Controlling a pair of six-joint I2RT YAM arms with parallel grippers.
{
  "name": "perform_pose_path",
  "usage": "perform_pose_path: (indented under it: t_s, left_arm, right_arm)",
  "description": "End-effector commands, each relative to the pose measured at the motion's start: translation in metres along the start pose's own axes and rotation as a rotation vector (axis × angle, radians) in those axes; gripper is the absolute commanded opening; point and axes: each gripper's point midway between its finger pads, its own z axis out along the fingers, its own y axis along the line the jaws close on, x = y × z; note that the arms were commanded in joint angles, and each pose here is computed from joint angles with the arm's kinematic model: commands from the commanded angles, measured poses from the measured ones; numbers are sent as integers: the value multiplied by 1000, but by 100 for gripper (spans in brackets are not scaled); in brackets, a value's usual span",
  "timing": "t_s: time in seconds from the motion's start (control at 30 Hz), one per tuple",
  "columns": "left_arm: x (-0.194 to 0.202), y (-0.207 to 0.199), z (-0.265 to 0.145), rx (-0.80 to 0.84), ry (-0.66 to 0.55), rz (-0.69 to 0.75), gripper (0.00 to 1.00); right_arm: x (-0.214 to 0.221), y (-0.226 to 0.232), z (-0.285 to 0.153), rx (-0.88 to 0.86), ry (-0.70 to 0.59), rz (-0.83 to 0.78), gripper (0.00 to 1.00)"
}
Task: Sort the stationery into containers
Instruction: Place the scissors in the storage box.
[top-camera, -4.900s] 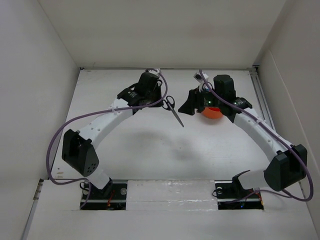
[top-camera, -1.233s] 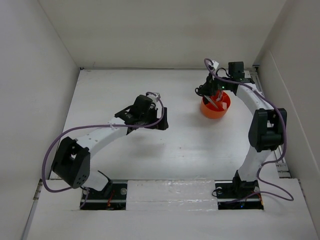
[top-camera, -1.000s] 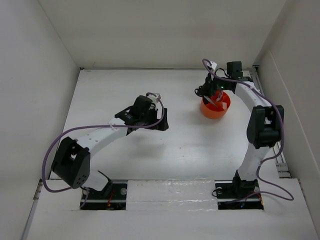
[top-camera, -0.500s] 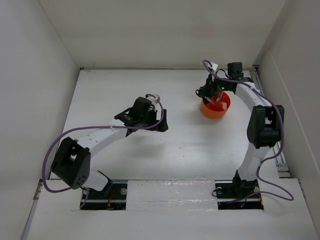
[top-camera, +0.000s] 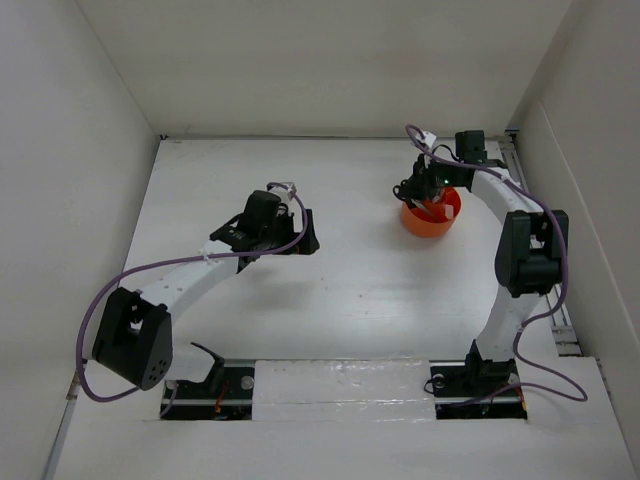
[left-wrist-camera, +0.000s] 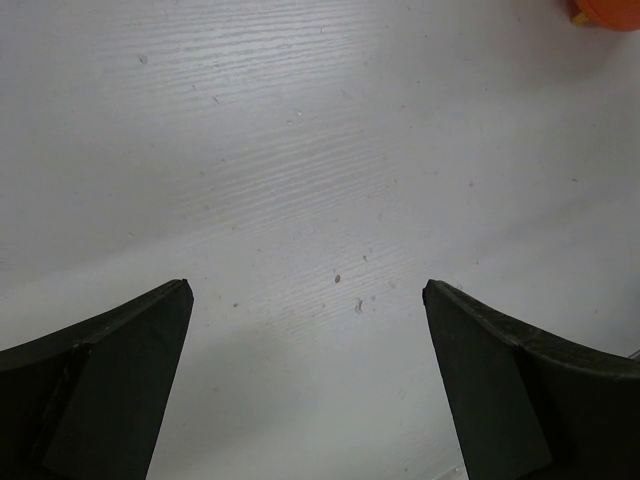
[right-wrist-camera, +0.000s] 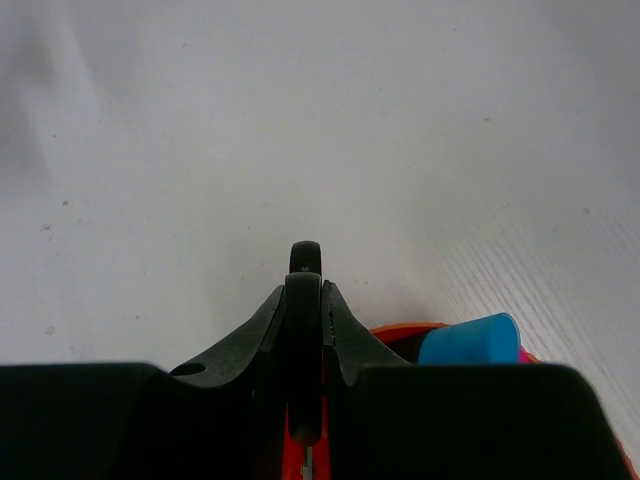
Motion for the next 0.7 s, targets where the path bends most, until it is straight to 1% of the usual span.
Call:
perform_pose_path:
  t_s: [0.0,0.03,0.1,0.2,0.33,0.4,0.53,0.63,0.67]
  left_arm:
    - [-4,4,-5,-21,-38,-7,100]
    - [-4,4,-5,-21,-38,-7,100]
    - [-2,5,-2,-26,-27,-8,100]
    - [0,7,3,-30,-19,-9,100]
    - [3,7,6,-26,-5,-11,100]
    - [3,7,6,-26,-5,-11,100]
    - [2,8,6,-34,-9,-11,100]
    - [2,8,6,-34,-9,-11,100]
    - [2,9,6,-34,-9,-2,100]
  right_arm:
    - [-35,7,-17,21,-66,-120,0]
    - [-25,5,-18,26,-60,-102,0]
    - [-33,9,-23,39,-81,-113,0]
    - [-33,11,-28,44,-93,-106,0]
    - [-32,9,-31,52,-95,-93,4]
    - [-30,9,-30,52,-95,-93,8]
    - [-30,9,-30,51,-95,-84,8]
    - [-28,7,-28,51,-95,-84,9]
    - [-28,7,-28,51,-95,-84,11]
